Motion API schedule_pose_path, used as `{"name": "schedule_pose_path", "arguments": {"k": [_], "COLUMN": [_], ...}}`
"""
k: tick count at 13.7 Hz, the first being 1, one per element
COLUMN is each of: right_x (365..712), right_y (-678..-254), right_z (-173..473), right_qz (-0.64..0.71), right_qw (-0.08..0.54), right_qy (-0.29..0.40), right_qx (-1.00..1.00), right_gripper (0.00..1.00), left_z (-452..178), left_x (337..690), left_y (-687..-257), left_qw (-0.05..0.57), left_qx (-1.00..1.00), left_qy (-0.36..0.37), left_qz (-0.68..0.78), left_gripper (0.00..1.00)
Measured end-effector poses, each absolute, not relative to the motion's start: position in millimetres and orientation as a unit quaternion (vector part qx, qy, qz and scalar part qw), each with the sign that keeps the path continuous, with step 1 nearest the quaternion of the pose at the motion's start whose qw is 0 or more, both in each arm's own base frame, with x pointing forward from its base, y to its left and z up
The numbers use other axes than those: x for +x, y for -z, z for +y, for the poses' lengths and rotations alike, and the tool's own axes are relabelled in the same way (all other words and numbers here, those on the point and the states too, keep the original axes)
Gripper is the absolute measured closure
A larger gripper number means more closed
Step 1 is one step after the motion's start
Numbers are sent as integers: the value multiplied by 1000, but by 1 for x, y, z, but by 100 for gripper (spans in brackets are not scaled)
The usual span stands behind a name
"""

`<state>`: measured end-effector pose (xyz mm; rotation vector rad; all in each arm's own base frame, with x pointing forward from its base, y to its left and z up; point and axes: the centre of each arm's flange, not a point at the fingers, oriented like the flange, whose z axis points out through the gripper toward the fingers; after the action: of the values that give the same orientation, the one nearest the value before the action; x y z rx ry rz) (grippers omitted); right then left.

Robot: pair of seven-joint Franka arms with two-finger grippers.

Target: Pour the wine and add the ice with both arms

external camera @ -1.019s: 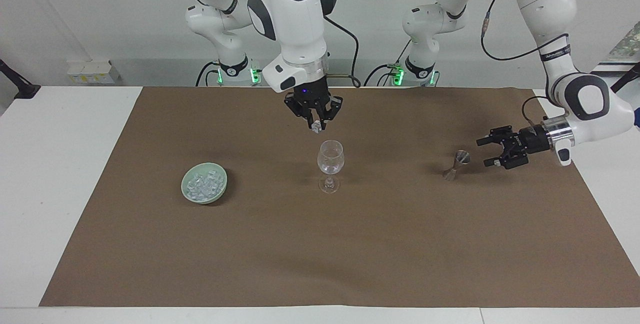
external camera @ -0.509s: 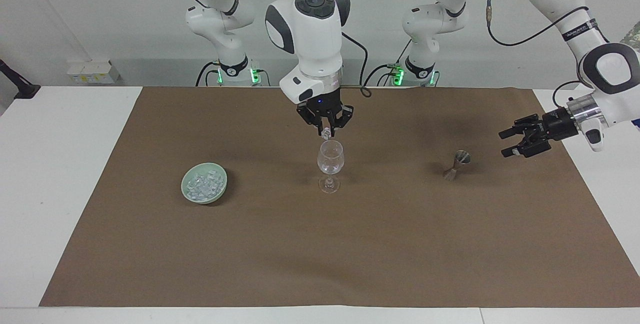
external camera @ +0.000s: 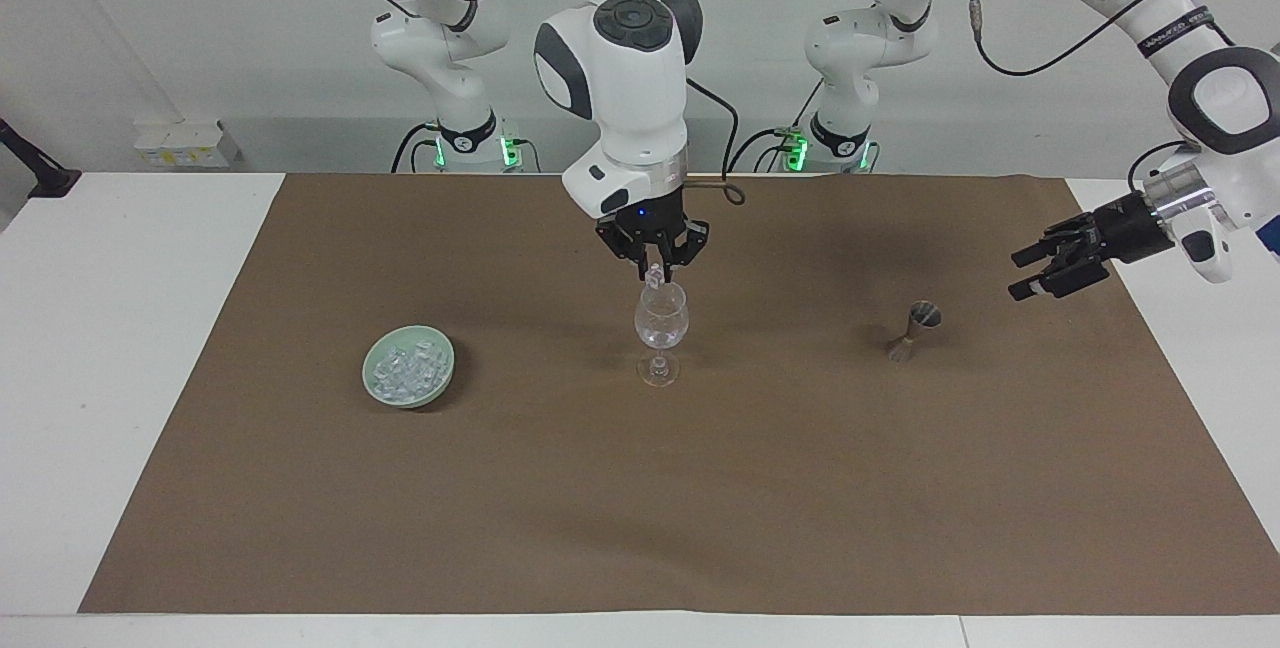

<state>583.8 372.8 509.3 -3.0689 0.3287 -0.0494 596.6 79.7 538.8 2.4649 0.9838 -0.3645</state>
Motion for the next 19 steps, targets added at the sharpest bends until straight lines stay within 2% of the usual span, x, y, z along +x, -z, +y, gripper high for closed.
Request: {"name": "schedule_pose_path", "arguments": {"k": [6, 11, 19], "right_x": [583, 590, 587], "right_y": [-499, -497, -477], "right_z": [380, 383, 383], "right_qz": [102, 102, 99], "right_qw": [22, 34, 23], "right_qy": [17, 37, 24], "right_qx": [-994, -994, -995], "right_gripper": [70, 70, 70], "left_z": [58, 39, -8], "left_x": [590, 568, 539], "left_y": [-592, -637, -666], "left_qw": [191, 137, 41], "left_qx": [926, 968, 999], "left_qy": [79, 22, 8], "left_qz": [317, 207, -8], "left_gripper": [0, 0, 0]}}
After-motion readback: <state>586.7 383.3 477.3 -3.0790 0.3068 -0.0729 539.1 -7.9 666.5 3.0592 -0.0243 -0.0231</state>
